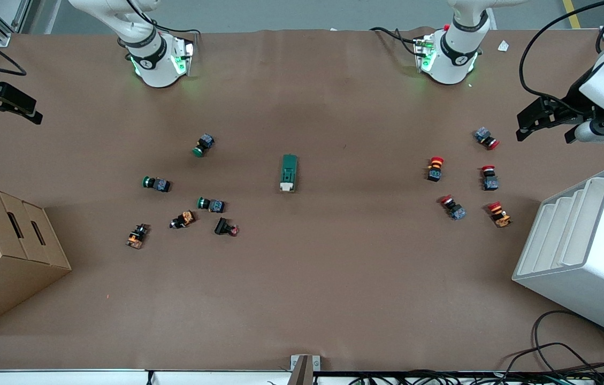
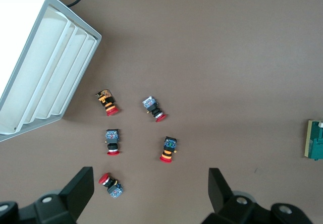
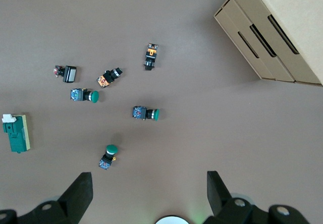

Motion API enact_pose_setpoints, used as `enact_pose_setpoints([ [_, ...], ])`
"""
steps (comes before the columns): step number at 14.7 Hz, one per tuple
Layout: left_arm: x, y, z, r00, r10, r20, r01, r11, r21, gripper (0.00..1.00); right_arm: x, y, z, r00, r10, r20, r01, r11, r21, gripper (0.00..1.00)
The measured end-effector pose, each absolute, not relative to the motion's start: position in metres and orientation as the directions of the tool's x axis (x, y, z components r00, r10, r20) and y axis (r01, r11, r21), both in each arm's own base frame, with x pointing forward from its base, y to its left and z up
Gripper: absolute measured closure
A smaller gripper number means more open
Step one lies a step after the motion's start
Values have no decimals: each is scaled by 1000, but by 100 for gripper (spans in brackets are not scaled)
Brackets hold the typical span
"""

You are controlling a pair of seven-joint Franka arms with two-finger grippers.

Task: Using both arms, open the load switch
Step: 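Move the left gripper over the green switch while the right gripper approaches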

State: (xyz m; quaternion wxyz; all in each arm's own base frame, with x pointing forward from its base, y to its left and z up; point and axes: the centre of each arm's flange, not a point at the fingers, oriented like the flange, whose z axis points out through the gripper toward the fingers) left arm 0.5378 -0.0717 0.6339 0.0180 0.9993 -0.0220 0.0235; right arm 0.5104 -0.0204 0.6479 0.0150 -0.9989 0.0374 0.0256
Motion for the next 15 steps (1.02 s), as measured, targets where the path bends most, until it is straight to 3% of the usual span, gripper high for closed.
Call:
enact_pose_setpoints([
  [6, 536, -109, 642, 992, -110, 67, -113, -993, 38, 0, 511, -20, 648, 996, -73, -47, -74, -997, -28, 0],
  [11, 515, -251, 609, 981, -190, 32, -191, -981, 20, 0, 512, -19, 651, 997, -72, -33, -73, -997, -29, 0],
  [15, 456, -399, 553, 997, -64, 52, -61, -997, -53, 0, 527, -18, 630, 996, -71, -61, -72, -997, -27, 0],
])
